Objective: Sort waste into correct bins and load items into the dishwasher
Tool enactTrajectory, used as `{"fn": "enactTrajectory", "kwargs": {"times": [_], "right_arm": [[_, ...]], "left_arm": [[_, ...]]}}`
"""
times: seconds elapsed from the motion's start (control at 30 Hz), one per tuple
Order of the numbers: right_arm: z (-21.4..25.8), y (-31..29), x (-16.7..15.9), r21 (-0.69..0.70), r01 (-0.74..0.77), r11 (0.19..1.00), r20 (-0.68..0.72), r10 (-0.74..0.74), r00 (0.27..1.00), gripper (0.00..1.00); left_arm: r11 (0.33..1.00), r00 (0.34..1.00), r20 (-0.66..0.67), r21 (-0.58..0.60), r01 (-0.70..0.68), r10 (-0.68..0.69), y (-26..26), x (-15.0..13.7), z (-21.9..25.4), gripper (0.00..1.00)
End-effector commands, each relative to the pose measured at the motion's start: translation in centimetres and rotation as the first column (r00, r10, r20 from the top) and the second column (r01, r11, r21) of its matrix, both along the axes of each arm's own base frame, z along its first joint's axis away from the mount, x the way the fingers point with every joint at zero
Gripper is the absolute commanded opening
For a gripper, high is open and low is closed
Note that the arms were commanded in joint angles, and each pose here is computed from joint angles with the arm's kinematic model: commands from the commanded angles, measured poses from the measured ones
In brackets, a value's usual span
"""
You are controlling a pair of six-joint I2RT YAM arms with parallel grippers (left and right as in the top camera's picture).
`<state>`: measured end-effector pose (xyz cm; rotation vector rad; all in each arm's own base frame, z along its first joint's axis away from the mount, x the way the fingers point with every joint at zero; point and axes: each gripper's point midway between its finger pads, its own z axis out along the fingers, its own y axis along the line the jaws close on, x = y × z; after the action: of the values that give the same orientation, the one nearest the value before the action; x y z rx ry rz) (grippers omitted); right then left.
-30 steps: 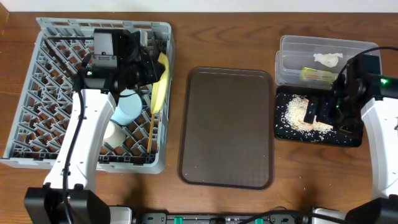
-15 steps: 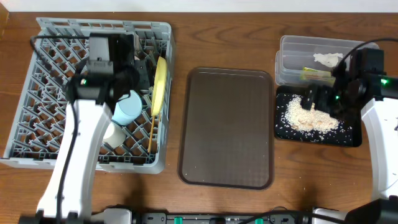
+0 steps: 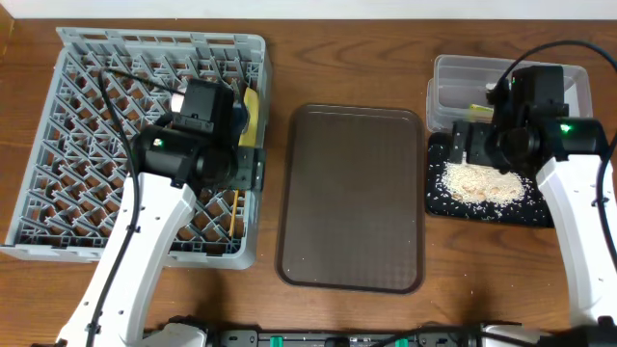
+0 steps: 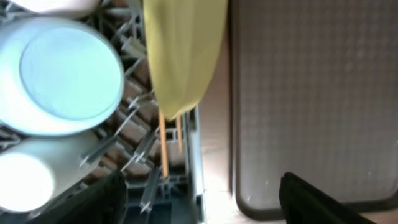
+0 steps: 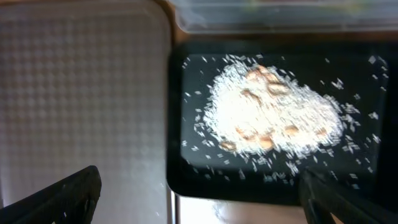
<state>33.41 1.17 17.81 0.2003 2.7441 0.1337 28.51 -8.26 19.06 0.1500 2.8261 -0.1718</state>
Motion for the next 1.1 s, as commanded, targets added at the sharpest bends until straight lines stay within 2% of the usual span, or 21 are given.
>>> {"fn": "enactTrajectory", "kwargs": {"times": [0.0,0.07,0.17,0.23,0.33,0.47,0.7,0.87,1.07], "right_arm": [[2.0,-0.5,-1.2,-0.026,0.027,0.999,0.067,-0.026,0.997,0.99],[2.4,-0.5,-2.0,-0.025,0.028,0.999,0.103,-0.026,0.994,0.99],[3.1,-0.5,-3.8,-0.022,0.030,0.999,0.214,-0.024,0.976,0.99],[3.4,-0.5,-5.0,-0.021,0.029,0.999,0.282,-0.021,0.959,0.99],[4.2,-0.6,-7.0,-0.019,0.034,0.999,0.390,-0.024,0.921,0.99],[4.9,-1.6,-9.5,-0.053,0.080,0.995,0.454,-0.047,0.889,0.99],[4.0,-1.6,-13.5,-0.056,0.076,0.996,0.405,-0.047,0.913,0.99],[1.9,-1.6,-15.7,-0.066,0.068,0.996,0.290,-0.046,0.956,0.99],[1.3,-1.6,-16.5,-0.069,0.066,0.995,0.253,-0.046,0.966,0.99]], "left_arm": [[1.000,1.000,0.016,0.029,-0.006,0.006,0.8,-0.8,0.3,0.81],[1.000,0.998,0.062,0.020,-0.008,0.007,1.0,-1.2,0.7,0.82],[1.000,0.979,0.203,-0.017,-0.006,0.010,1.1,-1.9,1.4,0.83],[0.999,0.961,0.276,-0.037,-0.005,0.015,1.4,-2.9,1.6,0.87],[0.997,0.925,0.380,-0.071,-0.006,0.033,1.9,-4.9,1.8,0.88],[0.996,0.885,0.463,-0.094,0.002,0.042,2.6,-7.5,1.8,0.88],[0.993,0.832,0.551,-0.119,0.013,0.055,3.0,-9.3,3.4,0.89],[0.993,0.835,0.548,-0.118,0.013,0.055,3.0,-9.4,3.3,0.89],[0.993,0.835,0.548,-0.118,0.013,0.055,3.0,-9.4,3.3,0.89]]}}
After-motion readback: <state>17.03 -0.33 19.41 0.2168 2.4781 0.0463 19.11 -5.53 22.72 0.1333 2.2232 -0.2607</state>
